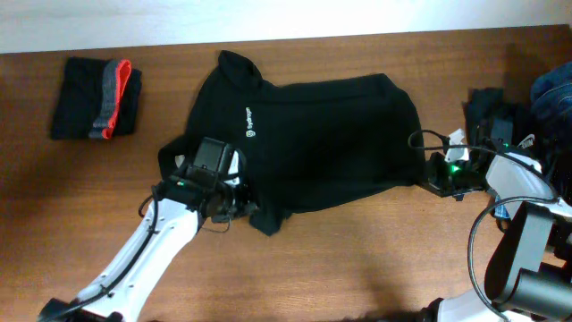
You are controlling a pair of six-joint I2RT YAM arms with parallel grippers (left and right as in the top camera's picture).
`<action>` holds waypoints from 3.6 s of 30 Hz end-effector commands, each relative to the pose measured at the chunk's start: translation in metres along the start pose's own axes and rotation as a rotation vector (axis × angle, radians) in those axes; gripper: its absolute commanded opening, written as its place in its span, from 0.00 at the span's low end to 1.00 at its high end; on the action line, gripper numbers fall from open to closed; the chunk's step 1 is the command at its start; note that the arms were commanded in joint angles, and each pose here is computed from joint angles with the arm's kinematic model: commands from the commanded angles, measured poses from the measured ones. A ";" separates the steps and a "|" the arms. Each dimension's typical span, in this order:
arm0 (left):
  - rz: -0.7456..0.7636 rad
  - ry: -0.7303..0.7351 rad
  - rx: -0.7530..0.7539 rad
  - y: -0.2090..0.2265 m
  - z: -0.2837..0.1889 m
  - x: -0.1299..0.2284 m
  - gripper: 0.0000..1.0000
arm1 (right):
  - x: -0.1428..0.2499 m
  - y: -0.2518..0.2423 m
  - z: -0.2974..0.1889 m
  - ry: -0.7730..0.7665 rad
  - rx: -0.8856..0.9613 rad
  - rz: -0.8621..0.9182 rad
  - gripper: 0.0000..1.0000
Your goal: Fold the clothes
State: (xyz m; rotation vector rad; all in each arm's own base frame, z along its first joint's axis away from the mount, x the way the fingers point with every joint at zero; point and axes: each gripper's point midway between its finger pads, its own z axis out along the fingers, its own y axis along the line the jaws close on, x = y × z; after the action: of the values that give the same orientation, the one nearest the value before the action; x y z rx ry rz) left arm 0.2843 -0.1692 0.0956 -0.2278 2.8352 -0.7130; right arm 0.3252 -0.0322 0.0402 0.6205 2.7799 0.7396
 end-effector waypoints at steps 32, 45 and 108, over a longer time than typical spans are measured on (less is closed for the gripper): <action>-0.093 -0.199 -0.188 0.057 -0.019 -0.055 0.01 | -0.033 0.000 0.002 -0.125 0.128 -0.007 0.06; -0.141 -0.206 -0.243 0.078 -0.025 -0.057 0.01 | -0.039 -0.015 -0.001 -0.153 0.217 -0.005 0.07; -0.303 -0.177 -0.295 0.125 -0.043 -0.053 0.06 | -0.045 -0.011 -0.035 -0.159 -0.151 0.211 0.04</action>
State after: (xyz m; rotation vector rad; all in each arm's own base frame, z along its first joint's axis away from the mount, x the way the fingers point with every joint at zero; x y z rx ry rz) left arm 0.3077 -0.0418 0.0794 -0.7190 2.7722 -0.3404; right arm 0.3430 -0.0654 0.0620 0.9395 2.5265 0.9411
